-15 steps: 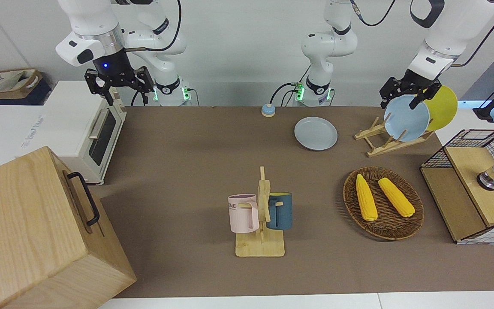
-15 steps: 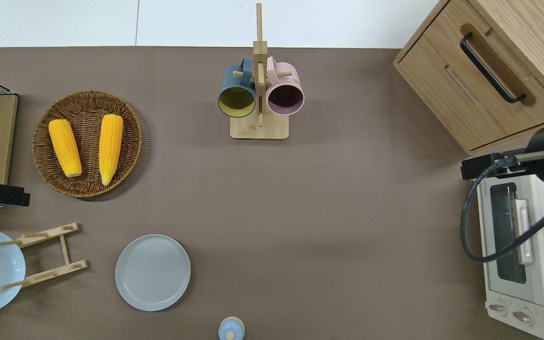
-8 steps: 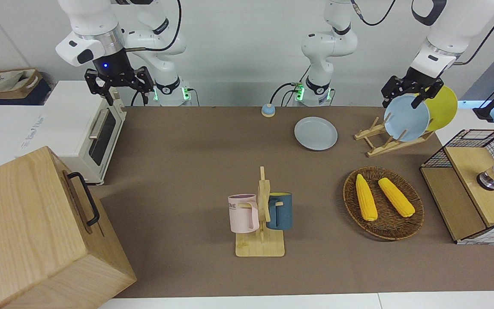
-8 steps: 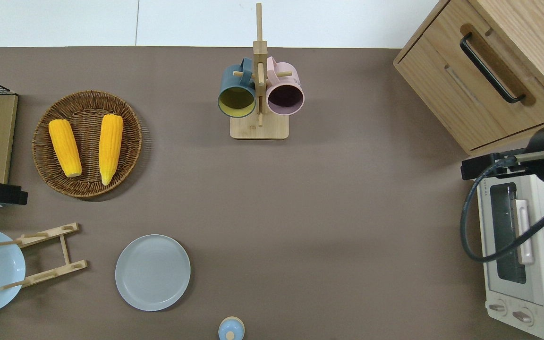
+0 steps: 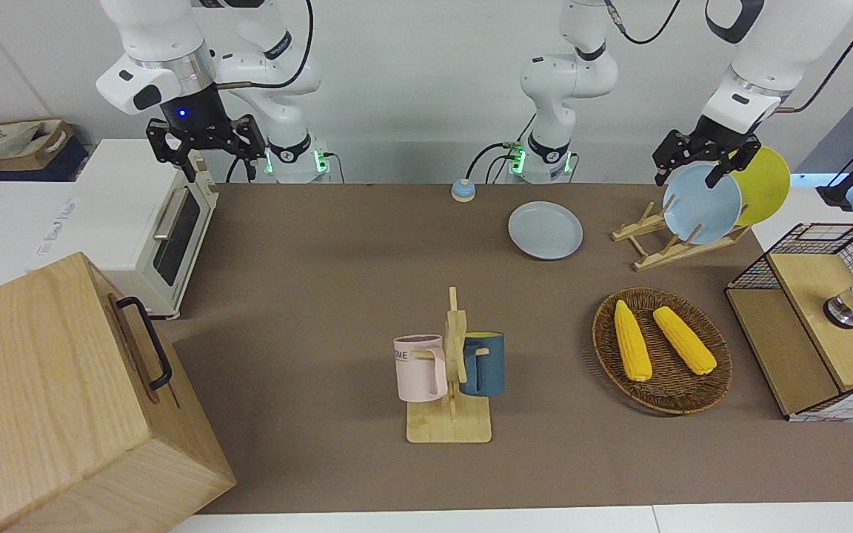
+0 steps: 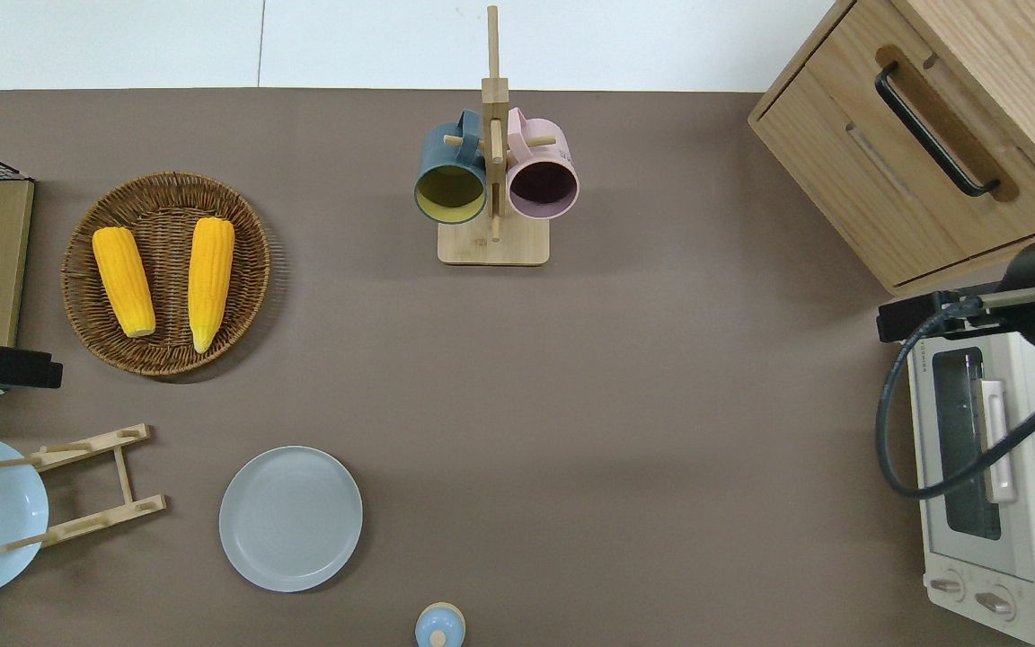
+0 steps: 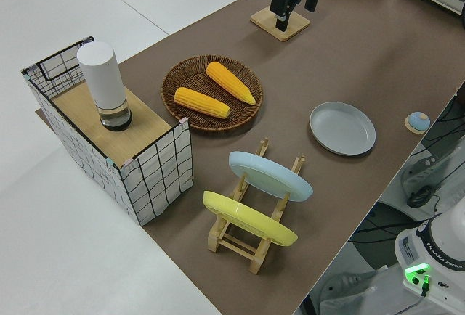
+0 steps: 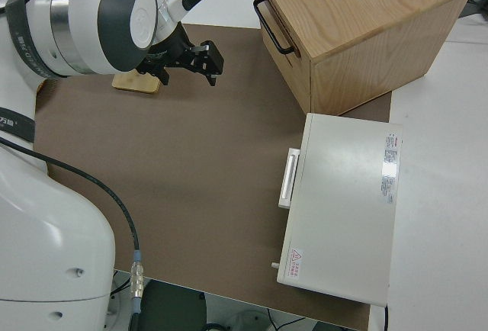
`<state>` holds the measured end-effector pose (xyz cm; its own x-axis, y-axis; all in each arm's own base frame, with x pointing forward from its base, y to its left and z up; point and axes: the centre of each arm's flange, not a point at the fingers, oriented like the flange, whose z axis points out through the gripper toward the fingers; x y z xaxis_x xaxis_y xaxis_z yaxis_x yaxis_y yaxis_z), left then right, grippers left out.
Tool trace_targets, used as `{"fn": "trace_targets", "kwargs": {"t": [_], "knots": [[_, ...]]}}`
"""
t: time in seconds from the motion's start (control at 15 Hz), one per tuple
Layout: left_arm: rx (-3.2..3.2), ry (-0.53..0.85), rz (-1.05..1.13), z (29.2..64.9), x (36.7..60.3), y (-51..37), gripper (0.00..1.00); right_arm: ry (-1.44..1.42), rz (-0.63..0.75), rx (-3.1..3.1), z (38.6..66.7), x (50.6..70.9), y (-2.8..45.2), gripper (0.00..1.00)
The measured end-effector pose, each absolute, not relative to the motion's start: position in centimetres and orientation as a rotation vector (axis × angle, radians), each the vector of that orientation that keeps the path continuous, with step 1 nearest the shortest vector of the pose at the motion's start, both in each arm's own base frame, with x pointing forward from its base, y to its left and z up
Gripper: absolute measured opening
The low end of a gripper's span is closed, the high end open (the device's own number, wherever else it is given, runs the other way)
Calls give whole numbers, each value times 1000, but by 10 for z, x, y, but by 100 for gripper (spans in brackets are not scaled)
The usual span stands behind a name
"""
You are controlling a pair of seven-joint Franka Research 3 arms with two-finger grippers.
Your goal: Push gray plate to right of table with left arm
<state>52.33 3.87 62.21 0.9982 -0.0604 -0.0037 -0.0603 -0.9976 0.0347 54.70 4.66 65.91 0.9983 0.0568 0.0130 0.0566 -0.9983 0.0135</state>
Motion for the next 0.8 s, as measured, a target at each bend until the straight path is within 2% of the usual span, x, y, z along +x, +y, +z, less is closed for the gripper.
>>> {"fn": "trace_targets", "kwargs": {"t": [0.4,0.8], "knots": [[3105,-54,-12,628,514,37,100,89,21,3127,659,547,47,99],[3096,-55,-41,629,460,23,100,89,21,3127,659,547,47,99]]}}
